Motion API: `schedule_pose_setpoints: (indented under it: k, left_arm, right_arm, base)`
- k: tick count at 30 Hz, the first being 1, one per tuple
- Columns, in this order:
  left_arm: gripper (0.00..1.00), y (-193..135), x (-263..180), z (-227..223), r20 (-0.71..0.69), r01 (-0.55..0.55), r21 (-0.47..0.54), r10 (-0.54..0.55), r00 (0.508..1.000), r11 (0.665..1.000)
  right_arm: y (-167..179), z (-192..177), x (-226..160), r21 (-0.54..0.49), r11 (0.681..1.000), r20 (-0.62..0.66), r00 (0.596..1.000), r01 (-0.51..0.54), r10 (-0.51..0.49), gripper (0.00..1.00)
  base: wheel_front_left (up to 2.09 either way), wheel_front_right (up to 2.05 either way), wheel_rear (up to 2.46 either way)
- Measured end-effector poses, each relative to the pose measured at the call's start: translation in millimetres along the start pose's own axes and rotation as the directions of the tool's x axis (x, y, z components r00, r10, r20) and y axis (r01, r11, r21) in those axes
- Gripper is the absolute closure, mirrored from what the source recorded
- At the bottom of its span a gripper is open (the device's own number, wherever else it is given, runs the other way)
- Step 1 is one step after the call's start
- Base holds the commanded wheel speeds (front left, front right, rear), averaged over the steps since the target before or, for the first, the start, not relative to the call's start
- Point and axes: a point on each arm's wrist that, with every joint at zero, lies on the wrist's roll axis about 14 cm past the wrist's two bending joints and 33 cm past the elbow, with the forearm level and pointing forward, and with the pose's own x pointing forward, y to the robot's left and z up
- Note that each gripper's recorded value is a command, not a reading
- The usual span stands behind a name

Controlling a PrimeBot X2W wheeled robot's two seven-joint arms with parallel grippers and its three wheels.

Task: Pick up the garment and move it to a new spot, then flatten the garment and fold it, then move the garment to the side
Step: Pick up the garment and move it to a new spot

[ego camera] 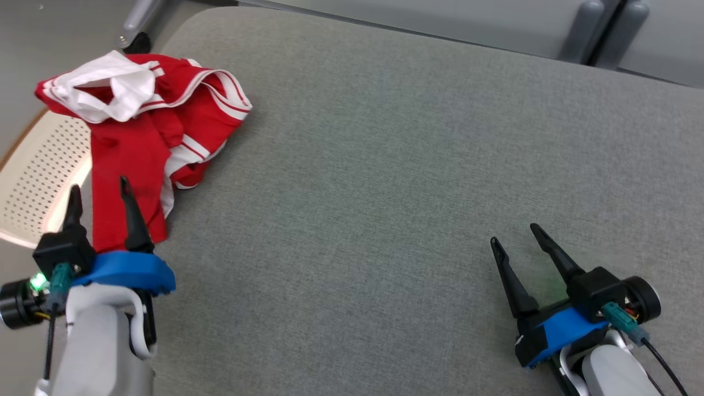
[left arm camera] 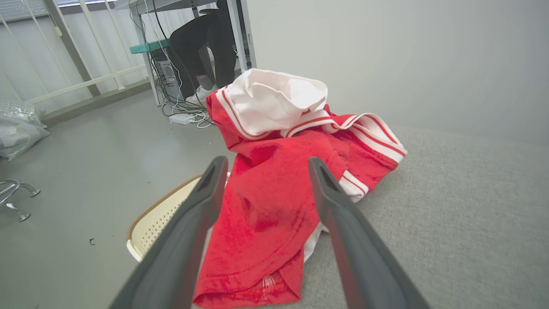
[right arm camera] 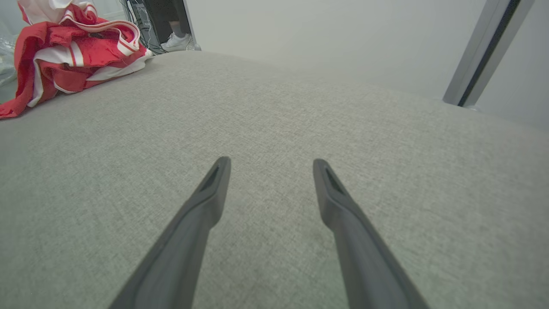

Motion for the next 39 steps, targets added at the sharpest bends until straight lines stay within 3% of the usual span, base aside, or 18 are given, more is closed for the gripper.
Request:
schedule_pose_setpoints:
  k: [12,20,21,22,23,24,27,32,39]
  left_arm:
    - [0.00,-25.5,88.1,24.6,0.038,0.036,0.131,-0.041,0.998,0.991]
    - [0.00,-27.7,107.6,-11.8,-0.084,-0.006,0.123,0.017,0.996,0.992]
    - [0.25,-29.0,109.6,-14.8,-0.094,-0.005,0.120,0.016,0.995,0.993]
    - [0.75,-30.2,111.6,-15.8,-0.097,-0.003,0.119,0.015,0.995,0.993]
    - [0.93,-30.6,113.6,-15.9,-0.099,-0.004,0.117,0.016,0.995,0.993]
    - [1.00,-31.2,115.0,-16.0,-0.101,-0.003,0.105,0.013,0.995,0.994]
    - [1.00,-34.6,119.2,-6.4,-0.073,0.004,0.082,0.002,0.997,0.997]
    - [1.00,-53.9,126.2,47.2,0.073,0.076,0.088,-0.083,0.994,0.993]
    - [1.00,-102.4,118.2,144.9,0.309,0.235,0.134,-0.266,0.913,0.963]
  right_arm:
    - [-47.9,-19.2,-14.7,0.006,0.995,-0.034,0.995,0.098,-0.097,0.00]
    - [-69.3,-26.5,-24.5,0.018,0.987,-0.048,0.986,0.158,-0.157,0.00]
    - [-71.3,-26.6,-24.8,0.018,0.987,-0.047,0.986,0.163,-0.162,0.00]
    - [-73.5,-26.9,-25.4,0.018,0.986,-0.047,0.985,0.168,-0.167,0.00]
    - [-75.8,-27.1,-26.0,0.019,0.984,-0.046,0.984,0.175,-0.174,0.00]
    - [-77.4,-27.4,-26.4,0.019,0.984,-0.046,0.983,0.179,-0.178,0.00]
    - [-80.2,-27.1,-27.5,0.023,0.981,-0.046,0.981,0.190,-0.189,0.00]
    - [-76.3,-17.7,-28.6,0.035,0.979,-0.029,0.980,0.200,-0.199,0.00]
    - [-61.4,8.6,-34.6,0.066,0.975,0.024,0.976,0.213,-0.214,0.00]
  base:
    - [0.00,0.00,0.00]
    - [0.00,0.00,0.00]
    - [0.00,0.00,0.00]
    - [0.00,0.00,0.00]
    - [0.00,0.00,0.00]
    - [0.00,0.00,0.00]
    - [0.00,0.00,0.00]
    - [0.00,0.00,0.00]
    - [0.00,0.00,0.00]
